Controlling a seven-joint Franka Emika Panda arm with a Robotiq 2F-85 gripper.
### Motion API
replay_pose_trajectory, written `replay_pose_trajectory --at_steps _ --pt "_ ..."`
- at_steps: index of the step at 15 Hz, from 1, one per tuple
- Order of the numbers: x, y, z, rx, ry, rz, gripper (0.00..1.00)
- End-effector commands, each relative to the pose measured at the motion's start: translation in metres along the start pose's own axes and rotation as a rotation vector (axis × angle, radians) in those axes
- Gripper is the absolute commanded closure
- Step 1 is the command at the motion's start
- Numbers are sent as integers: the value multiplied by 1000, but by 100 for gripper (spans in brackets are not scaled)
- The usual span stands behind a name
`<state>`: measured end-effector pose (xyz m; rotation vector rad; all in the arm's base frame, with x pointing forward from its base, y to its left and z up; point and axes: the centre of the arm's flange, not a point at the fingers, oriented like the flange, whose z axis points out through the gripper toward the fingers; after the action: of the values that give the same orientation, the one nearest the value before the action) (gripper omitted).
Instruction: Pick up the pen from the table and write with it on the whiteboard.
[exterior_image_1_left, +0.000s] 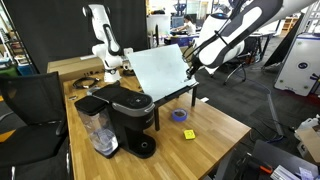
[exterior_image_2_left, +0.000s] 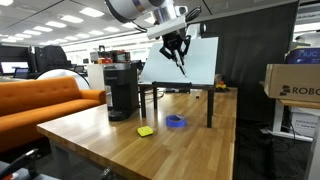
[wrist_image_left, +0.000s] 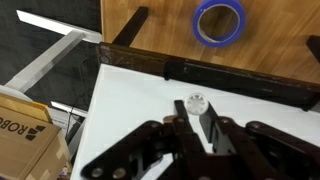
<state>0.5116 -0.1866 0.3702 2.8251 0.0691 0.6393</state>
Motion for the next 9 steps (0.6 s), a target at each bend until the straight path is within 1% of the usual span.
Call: replay_pose_trajectory --at_steps 1,6,9 --pt "-1 12 4 -41 57 15 95" --pt "2 11 -6 -51 131 17 95" --pt "2 6 -8 -44 151 11 95"
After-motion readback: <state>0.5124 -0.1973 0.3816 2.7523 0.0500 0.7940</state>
